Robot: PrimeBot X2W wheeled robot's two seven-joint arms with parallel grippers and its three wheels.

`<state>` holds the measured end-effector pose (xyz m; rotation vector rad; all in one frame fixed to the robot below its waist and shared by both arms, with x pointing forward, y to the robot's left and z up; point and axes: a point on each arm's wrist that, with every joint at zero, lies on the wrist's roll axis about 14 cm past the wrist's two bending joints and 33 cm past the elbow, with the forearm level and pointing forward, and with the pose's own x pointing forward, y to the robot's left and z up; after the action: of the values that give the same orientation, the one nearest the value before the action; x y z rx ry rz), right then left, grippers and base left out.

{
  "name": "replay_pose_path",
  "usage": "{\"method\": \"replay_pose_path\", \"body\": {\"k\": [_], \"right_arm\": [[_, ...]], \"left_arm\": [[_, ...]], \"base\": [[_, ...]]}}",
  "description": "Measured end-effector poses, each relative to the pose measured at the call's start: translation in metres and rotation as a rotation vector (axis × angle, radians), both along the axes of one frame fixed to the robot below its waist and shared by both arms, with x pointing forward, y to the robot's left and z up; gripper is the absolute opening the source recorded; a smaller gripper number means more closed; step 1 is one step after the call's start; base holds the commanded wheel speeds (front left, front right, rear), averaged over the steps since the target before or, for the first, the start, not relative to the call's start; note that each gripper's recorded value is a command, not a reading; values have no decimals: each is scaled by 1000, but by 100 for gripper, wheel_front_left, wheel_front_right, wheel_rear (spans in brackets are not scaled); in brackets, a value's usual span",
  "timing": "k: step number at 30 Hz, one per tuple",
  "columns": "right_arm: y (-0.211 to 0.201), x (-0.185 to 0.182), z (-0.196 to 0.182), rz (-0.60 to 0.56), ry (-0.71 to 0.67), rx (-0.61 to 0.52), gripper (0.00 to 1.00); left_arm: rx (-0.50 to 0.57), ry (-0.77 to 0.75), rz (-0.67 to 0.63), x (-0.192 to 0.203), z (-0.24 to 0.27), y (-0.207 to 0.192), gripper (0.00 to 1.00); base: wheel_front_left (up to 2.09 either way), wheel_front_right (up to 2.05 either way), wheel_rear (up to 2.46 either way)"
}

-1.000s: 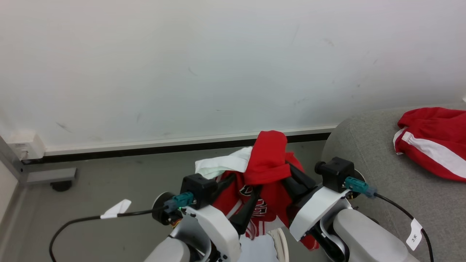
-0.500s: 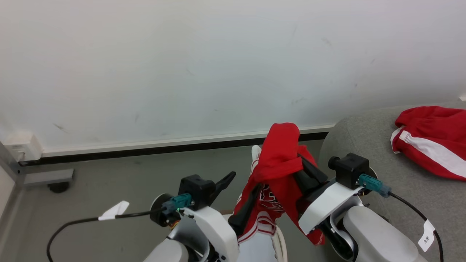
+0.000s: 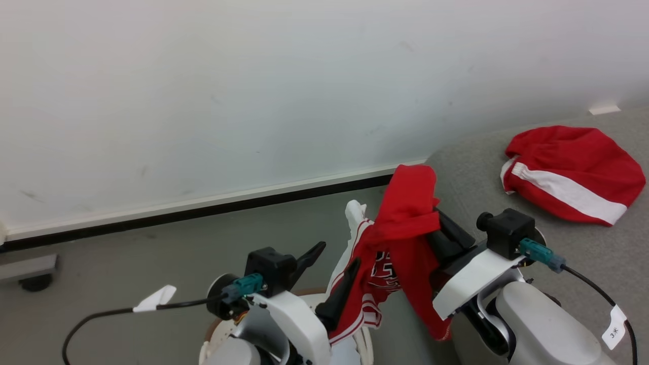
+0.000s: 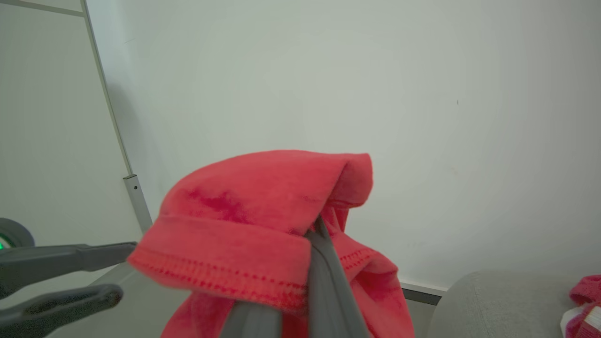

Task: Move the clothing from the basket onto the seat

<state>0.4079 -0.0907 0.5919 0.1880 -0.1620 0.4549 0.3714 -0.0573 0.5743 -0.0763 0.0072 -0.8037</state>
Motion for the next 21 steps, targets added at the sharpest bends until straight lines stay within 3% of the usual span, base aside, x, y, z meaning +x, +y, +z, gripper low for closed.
{"method": "replay_pose_path", "body": {"k": [14, 21], "right_arm": [[-112, -16, -5, -267, -2, -62, 0], [-143, -8, -10, -348, 10, -53, 0]], "left_arm": [[-7, 37, -234, -18, -18, -75, 100], [-16, 41, -332, -16, -25, -98, 100]], "base": [[0, 0, 0], [0, 0, 0]]}}
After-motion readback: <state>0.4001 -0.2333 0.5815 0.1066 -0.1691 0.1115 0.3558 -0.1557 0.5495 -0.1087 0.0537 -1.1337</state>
